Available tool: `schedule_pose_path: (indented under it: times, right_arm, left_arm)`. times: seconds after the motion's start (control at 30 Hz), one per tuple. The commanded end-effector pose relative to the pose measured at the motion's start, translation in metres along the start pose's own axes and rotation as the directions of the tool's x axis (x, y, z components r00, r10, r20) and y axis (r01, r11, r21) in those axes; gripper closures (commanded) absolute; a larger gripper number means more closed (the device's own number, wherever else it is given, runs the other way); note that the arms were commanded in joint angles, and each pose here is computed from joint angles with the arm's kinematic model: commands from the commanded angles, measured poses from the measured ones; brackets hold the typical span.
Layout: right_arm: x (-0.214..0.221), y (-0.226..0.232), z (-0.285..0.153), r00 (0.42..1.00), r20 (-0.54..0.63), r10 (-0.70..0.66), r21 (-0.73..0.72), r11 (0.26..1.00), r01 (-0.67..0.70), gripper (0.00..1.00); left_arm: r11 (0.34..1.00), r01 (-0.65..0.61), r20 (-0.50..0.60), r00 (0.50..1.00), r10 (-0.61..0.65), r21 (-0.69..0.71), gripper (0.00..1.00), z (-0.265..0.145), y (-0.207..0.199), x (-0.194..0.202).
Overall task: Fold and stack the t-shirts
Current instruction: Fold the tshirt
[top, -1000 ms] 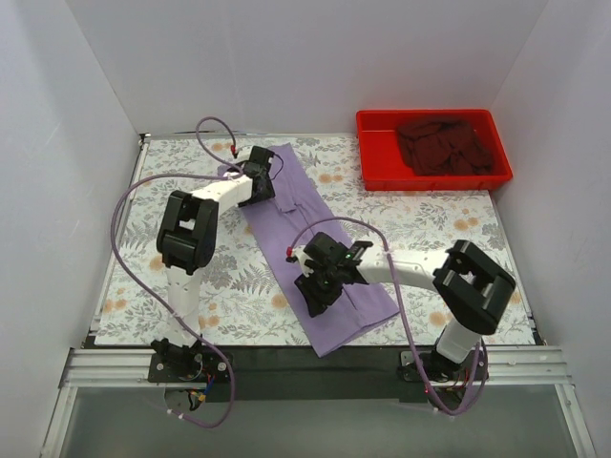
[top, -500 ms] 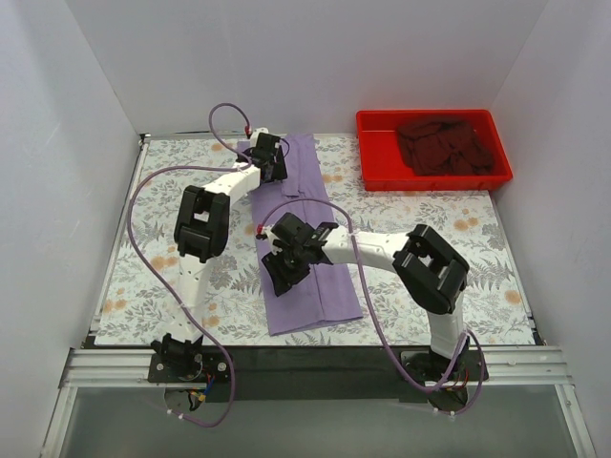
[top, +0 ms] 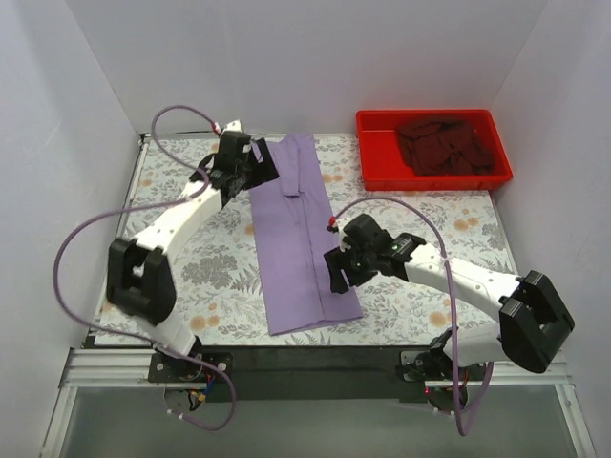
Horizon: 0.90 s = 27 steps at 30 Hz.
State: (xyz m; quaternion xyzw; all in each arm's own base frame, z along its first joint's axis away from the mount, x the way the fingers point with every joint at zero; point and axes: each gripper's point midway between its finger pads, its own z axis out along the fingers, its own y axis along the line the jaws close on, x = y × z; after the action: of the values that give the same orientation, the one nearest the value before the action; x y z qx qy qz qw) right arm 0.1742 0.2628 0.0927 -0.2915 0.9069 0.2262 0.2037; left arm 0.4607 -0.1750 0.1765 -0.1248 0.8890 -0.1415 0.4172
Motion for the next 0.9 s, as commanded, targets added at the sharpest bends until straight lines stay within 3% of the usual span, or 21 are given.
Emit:
schedule_pose_path:
  times: [0.0,0.2,0.43,0.7,0.87]
  right_arm:
    - [0.03,-0.029,-0.004,0.994,-0.049,0.101,0.059,0.993,-0.098,0.3]
    - [0.051,-0.041,-0.005,0.987,-0.033,0.154,0.092,0.984,-0.151,0.33]
    - [0.071,-0.035,0.009,0.972,-0.066,0.226,0.042,0.974,-0.224,0.41]
    - [0.088,-0.038,0.02,0.963,-0.111,0.244,0.049,0.969,-0.24,0.5]
    - [0.103,-0.043,0.024,0.954,-0.15,0.26,0.078,0.965,-0.251,0.58]
  left_arm:
    - [0.997,0.048,-0.107,0.993,-0.042,0.057,0.18,-0.057,-0.002,0.052]
    - [0.995,0.076,-0.296,0.951,-0.092,-0.065,0.18,-0.113,0.044,0.153]
    - [0.985,0.093,-0.473,0.868,-0.151,-0.144,0.22,-0.17,0.068,0.239]
    - [0.972,0.092,-0.543,0.816,-0.198,-0.216,0.23,-0.183,0.09,0.283]
    - [0.974,0.066,-0.588,0.788,-0.184,-0.216,0.28,-0.184,0.089,0.302]
